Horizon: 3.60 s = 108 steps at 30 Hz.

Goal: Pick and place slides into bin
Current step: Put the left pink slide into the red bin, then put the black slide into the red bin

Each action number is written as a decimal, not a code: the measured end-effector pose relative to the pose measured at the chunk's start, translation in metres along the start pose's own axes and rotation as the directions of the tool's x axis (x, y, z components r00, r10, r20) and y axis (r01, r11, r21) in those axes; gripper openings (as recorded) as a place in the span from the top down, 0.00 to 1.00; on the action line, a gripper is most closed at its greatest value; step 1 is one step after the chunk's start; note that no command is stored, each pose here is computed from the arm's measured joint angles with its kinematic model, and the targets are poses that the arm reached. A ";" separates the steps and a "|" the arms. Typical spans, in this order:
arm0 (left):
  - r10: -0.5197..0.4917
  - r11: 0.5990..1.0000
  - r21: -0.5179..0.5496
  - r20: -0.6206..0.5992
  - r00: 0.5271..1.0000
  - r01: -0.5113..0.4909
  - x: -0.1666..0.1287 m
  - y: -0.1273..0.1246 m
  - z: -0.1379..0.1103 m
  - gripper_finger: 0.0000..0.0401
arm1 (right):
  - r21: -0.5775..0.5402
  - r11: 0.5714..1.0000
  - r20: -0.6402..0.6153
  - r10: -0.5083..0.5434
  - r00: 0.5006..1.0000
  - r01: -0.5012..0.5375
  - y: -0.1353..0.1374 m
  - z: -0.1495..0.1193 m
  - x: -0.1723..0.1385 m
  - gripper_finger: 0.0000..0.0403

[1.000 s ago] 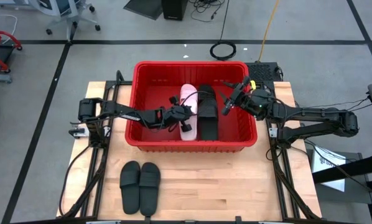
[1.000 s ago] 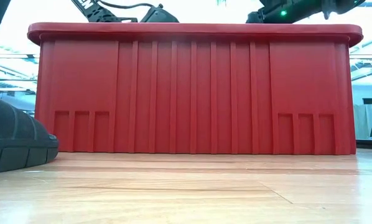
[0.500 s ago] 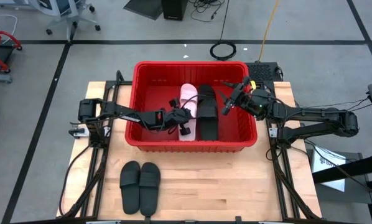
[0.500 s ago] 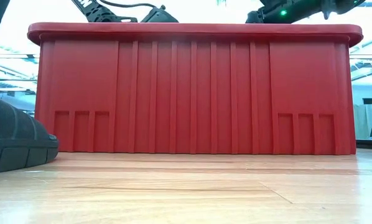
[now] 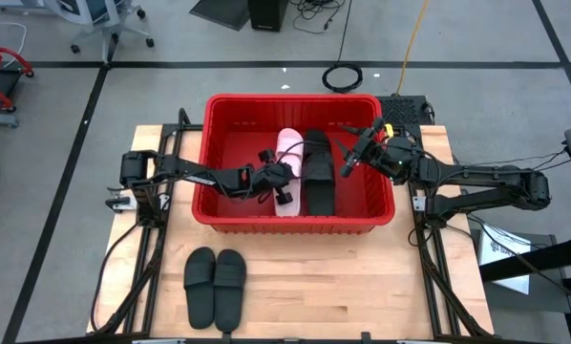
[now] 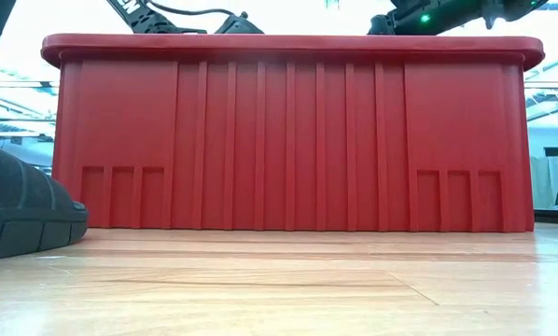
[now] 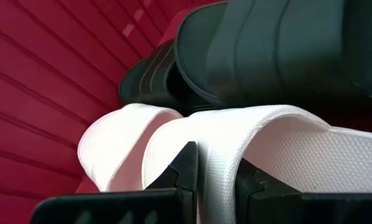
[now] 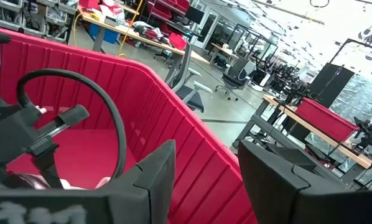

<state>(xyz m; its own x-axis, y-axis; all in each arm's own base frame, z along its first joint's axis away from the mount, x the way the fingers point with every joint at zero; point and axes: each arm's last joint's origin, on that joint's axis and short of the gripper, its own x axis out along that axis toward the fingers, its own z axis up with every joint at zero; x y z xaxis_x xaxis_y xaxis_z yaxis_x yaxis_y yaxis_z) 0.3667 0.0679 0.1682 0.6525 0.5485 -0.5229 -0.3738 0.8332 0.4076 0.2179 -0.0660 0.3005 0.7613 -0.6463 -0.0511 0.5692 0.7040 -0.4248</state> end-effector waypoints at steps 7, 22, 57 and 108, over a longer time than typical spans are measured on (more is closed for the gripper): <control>-0.016 1.000 0.017 0.005 1.000 0.016 0.000 0.000 0.000 0.78 | 0.002 1.000 0.000 0.000 1.000 0.000 0.000 0.000 0.000 0.59; -0.041 0.999 0.017 0.021 0.999 0.040 -0.005 -0.011 0.003 0.64 | 0.002 1.000 0.000 0.001 1.000 -0.001 0.000 0.000 0.000 0.59; 0.048 0.998 0.025 0.050 0.998 -0.049 -0.092 0.030 0.035 0.64 | 0.017 1.000 0.016 0.021 1.000 -0.021 0.000 0.001 0.000 0.59; -0.468 0.884 0.234 0.450 0.760 0.405 -0.349 -0.065 0.013 0.64 | 0.170 0.464 0.570 0.673 0.471 -0.869 0.105 0.060 -0.082 0.59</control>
<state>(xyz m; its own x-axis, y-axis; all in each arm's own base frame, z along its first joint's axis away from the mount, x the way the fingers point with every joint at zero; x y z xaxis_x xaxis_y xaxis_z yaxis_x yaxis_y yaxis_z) 0.1716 -0.1782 0.3339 0.9679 -0.0047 -0.2513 0.0886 0.9421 0.3235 0.2340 0.0790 0.3140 0.9187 0.3373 0.2056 -0.3448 0.9387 0.0008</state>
